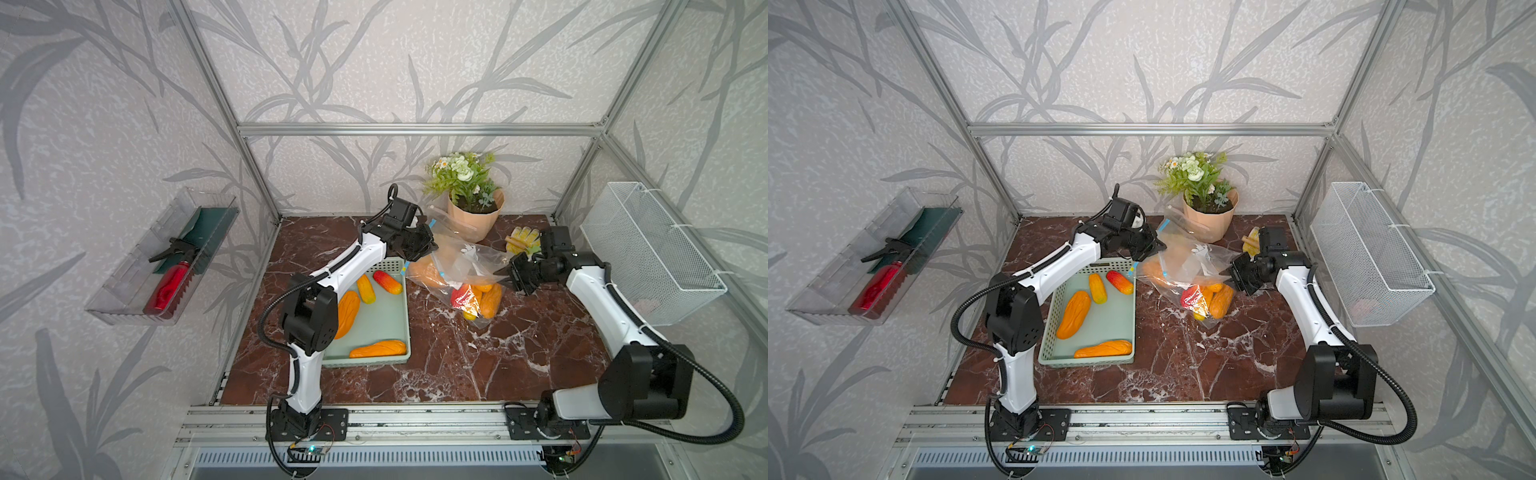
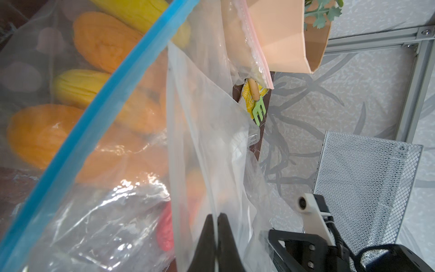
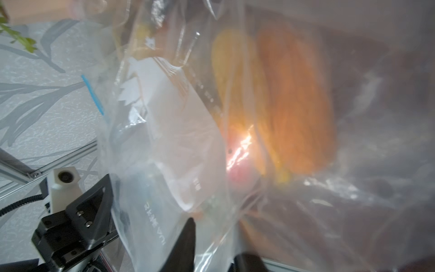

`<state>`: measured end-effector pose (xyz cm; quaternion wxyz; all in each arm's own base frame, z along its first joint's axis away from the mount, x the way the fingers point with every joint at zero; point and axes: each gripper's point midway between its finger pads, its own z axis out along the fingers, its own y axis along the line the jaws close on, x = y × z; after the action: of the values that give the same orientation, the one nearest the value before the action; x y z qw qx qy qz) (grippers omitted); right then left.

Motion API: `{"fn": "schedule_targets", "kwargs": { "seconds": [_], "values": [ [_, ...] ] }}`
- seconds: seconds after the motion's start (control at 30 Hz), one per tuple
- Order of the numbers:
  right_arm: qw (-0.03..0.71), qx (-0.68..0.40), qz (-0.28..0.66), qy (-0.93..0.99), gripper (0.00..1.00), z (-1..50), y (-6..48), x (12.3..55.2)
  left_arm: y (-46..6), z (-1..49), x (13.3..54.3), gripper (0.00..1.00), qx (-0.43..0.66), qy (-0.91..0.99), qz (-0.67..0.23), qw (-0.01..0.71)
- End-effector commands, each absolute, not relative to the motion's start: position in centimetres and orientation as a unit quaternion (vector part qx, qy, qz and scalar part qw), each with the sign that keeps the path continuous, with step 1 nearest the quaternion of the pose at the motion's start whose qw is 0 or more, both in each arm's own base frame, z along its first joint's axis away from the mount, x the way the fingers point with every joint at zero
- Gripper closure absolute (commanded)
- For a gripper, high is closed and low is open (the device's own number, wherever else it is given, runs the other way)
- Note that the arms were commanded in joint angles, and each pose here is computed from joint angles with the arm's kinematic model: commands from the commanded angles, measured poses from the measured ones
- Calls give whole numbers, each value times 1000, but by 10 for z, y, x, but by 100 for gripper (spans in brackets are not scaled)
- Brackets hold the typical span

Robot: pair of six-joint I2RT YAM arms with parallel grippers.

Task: Place the mango in a zip-top bag and seal the zipper
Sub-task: Open the zipper of the food storage bag.

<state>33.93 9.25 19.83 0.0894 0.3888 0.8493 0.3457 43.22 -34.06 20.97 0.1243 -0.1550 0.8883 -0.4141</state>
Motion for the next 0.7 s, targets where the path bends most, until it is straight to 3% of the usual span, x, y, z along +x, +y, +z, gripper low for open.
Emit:
{"fn": "schedule_targets", "kwargs": {
  "seconds": [0.0, 0.1, 0.33, 0.53, 0.67],
  "values": [
    [156, 313, 291, 890, 50, 233, 81, 320, -337, 249, 417, 100, -190, 883, -410, 128],
    [205, 267, 273, 901, 44, 261, 84, 312, -334, 243, 412, 100, -223, 887, -388, 114],
    [300, 113, 269, 908, 43, 306, 142, 313, -344, 258, 409, 100, -235, 878, -398, 123],
    [297, 43, 273, 914, 41, 311, 204, 322, -353, 278, 405, 100, -239, 874, -405, 123],
    [299, 44, 269, 915, 40, 310, 216, 330, -356, 284, 400, 100, -242, 872, -407, 123]
  ]
}}
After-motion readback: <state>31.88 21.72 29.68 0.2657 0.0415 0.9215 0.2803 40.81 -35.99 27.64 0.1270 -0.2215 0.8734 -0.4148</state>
